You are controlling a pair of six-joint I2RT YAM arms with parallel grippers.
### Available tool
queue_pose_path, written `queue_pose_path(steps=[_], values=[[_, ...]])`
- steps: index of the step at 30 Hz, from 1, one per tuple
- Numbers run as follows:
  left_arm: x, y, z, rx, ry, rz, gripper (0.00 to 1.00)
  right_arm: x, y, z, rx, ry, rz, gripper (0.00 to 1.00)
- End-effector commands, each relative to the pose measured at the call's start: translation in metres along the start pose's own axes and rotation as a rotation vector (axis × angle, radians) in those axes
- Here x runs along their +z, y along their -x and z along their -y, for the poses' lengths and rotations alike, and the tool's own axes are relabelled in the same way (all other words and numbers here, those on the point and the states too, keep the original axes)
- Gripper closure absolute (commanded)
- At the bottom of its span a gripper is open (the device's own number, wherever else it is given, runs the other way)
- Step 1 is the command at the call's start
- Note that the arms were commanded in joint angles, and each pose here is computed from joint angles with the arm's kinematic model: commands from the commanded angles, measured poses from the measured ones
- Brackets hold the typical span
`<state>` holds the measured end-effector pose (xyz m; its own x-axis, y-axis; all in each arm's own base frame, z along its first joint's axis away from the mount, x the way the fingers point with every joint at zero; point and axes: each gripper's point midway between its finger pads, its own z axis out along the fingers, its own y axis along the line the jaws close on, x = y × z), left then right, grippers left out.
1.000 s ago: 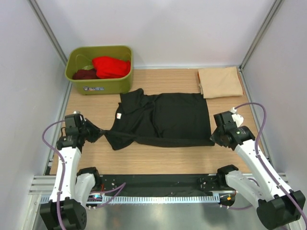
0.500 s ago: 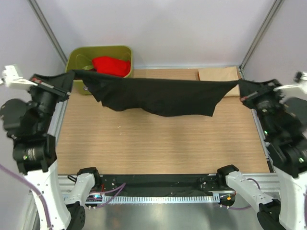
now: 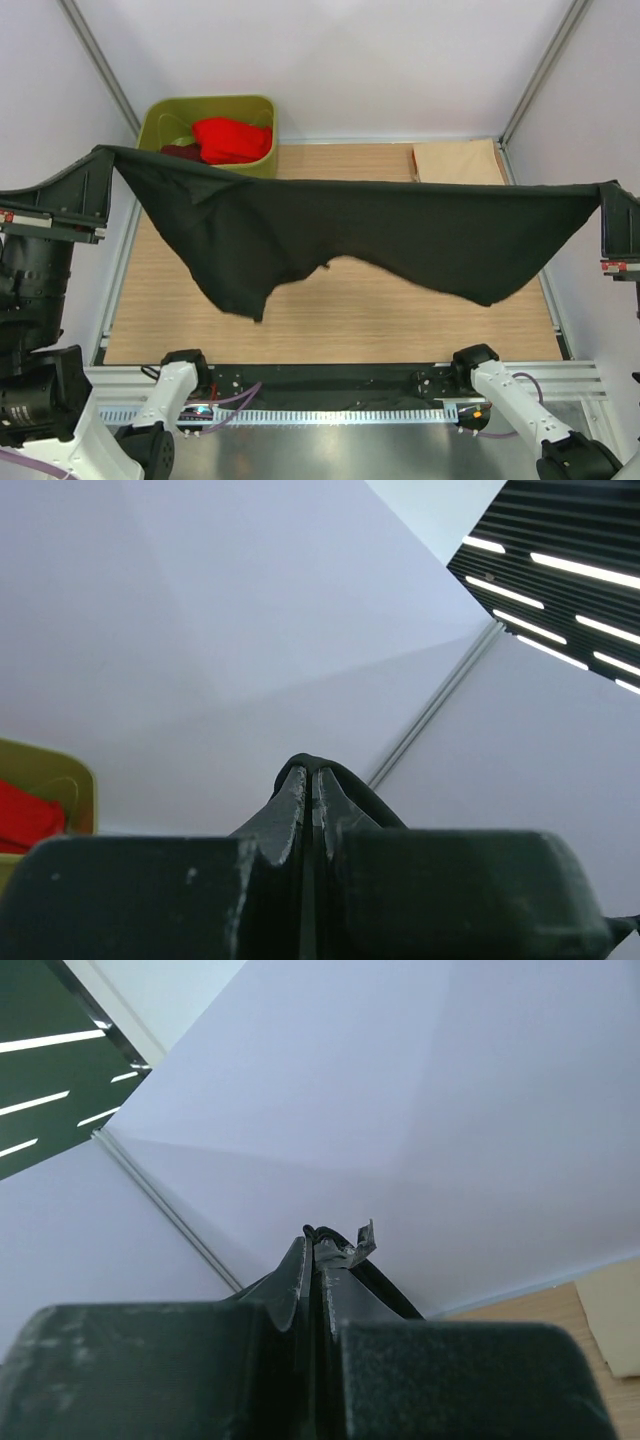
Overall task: Fold and stack the t-shirts
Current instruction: Flatten the tshirt out
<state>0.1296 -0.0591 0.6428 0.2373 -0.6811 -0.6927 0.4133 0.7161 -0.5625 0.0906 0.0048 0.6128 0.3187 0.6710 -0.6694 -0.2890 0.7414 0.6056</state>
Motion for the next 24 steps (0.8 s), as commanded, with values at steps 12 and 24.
queue_pose_path(steps=[12,24], values=[[0.116,-0.023,-0.098,0.021,0.214,-0.057,1.0,0.145,-0.077,0.009,-0.095,-0.042,-0.086,0.99],[0.207,0.059,-0.061,0.037,-0.005,0.225,1.0,0.243,-0.053,-0.034,-0.099,0.044,0.063,0.99]])
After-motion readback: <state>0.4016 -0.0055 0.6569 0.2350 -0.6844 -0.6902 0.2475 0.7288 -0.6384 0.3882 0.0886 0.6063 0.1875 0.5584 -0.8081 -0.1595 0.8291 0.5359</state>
